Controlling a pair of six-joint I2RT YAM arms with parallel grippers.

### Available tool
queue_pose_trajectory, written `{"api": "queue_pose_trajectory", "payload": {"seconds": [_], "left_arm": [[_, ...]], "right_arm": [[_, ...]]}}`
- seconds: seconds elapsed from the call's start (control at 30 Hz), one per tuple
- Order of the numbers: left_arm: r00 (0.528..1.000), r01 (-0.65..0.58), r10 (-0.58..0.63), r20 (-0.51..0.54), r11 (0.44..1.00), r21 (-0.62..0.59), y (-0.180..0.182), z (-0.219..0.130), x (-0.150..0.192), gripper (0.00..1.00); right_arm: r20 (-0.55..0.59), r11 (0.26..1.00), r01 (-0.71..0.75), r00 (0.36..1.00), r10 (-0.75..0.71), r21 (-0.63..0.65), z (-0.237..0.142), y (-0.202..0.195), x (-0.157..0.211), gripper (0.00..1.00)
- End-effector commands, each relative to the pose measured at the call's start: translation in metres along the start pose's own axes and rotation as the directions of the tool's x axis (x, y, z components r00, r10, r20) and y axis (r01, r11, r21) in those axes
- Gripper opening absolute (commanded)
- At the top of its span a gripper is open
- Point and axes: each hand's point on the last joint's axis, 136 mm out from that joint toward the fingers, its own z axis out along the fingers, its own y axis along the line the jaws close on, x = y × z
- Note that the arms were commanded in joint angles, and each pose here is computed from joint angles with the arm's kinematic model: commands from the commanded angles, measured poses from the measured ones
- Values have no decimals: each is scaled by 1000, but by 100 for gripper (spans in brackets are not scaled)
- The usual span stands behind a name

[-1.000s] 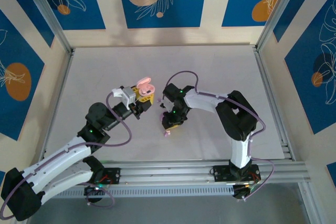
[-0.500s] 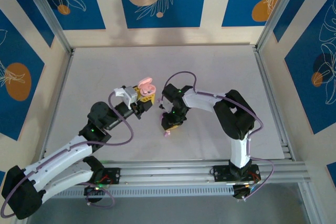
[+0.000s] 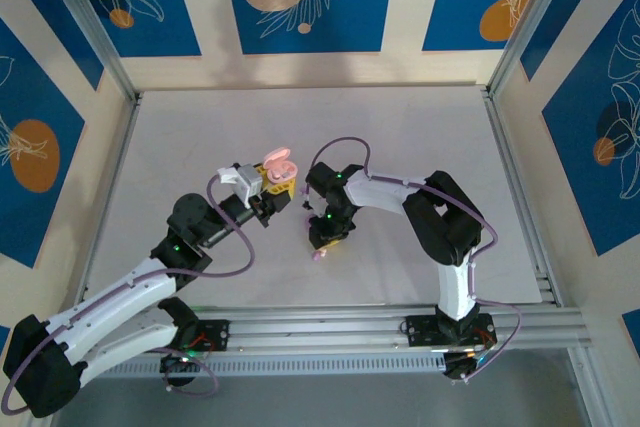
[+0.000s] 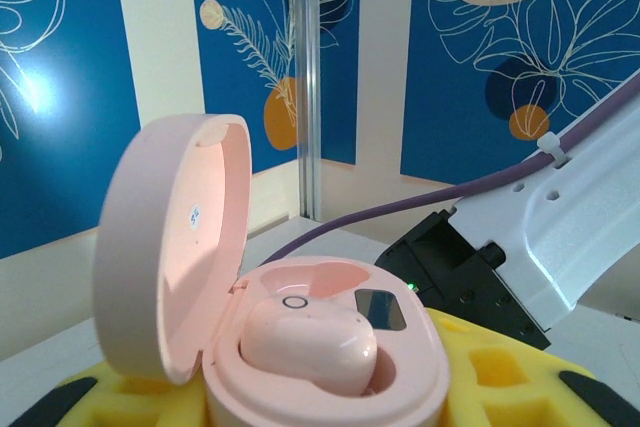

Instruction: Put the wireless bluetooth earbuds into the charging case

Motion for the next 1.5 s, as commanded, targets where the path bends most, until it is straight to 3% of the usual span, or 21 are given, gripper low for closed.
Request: {"api": "queue_pose_trajectory", "payload": {"seconds": [0.0,0.13,0.43,1.33,1.47], "left_arm": [[998,-12,12,63,1000,-4,-1,-1,-21,23],[998,-11,11,63,1000,-4,-1,0,-20,24],[998,-8,8,60,1000,-6,-1,0,-20,24],[998,0,0,63,1000,5,-3,2,-20,24],[998,0,-1,66,1000,5,-3,1,-21,24]], "right_arm": [[-12,998,-33,999,34,58,-1,-10,3,30],[3,995,-66,998,66,68,-5,-16,4,29],[-47,984,-175,984,173,-39,-4,-1,17,34],[-77,961,-275,958,277,33,13,-5,22,30],[-85,961,-273,958,275,40,19,-5,23,26]]}}
